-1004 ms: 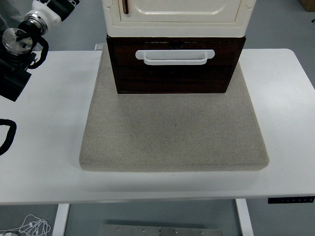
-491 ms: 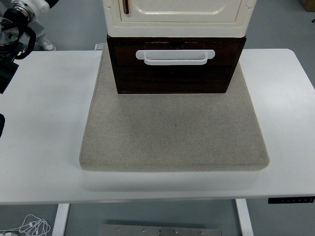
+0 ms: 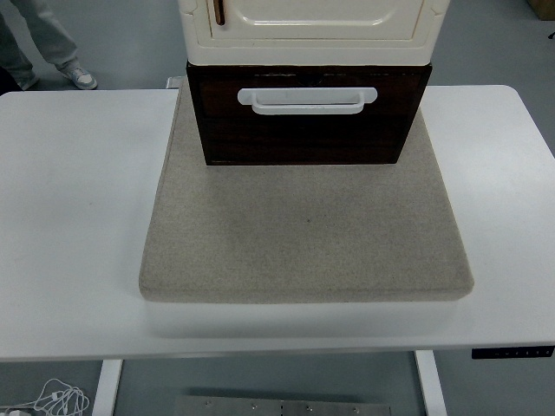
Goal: Open the drawer under the combination cabinet
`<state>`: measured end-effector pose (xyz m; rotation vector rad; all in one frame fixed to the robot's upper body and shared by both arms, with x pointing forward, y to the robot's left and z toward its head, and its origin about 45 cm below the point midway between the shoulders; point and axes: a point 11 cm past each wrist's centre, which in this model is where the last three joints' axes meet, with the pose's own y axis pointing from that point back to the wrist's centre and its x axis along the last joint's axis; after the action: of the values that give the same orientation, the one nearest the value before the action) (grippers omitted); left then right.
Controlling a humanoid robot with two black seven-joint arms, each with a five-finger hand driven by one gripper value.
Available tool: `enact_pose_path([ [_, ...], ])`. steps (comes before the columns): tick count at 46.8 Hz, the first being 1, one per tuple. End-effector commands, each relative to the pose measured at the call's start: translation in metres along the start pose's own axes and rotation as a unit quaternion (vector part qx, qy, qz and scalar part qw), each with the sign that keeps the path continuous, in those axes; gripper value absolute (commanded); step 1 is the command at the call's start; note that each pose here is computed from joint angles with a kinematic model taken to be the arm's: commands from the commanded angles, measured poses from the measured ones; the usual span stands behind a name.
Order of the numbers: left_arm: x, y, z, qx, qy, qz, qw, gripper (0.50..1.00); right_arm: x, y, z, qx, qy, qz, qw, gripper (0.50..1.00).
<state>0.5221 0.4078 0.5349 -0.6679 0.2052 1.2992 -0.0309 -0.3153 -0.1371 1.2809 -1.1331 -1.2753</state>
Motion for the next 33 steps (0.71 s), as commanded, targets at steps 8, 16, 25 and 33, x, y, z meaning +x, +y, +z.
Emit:
enact_pose_path([
  [8,-0.031,-0.009,0.040,-0.020,-0.058,-0.025,0.998,1.000,0.000,0.000,0.000,0.000,0.000,0.000,1.000,0.926],
  [16,-0.078,-0.019,0.053,-0.023,-0.090,-0.078,0.993,1.000,0.000,0.000,0.000,0.000,0.000,0.000,1.000,0.926],
  [25,-0.142,-0.020,0.055,-0.015,-0.158,-0.161,0.974,1.000,0.000,0.000,0.000,0.000,0.000,0.000,1.000,0.926],
  [33,-0.192,-0.005,0.052,-0.009,-0.225,-0.237,0.945,1.000,0.000,0.000,0.000,0.000,0.000,0.000,1.000,0.926],
])
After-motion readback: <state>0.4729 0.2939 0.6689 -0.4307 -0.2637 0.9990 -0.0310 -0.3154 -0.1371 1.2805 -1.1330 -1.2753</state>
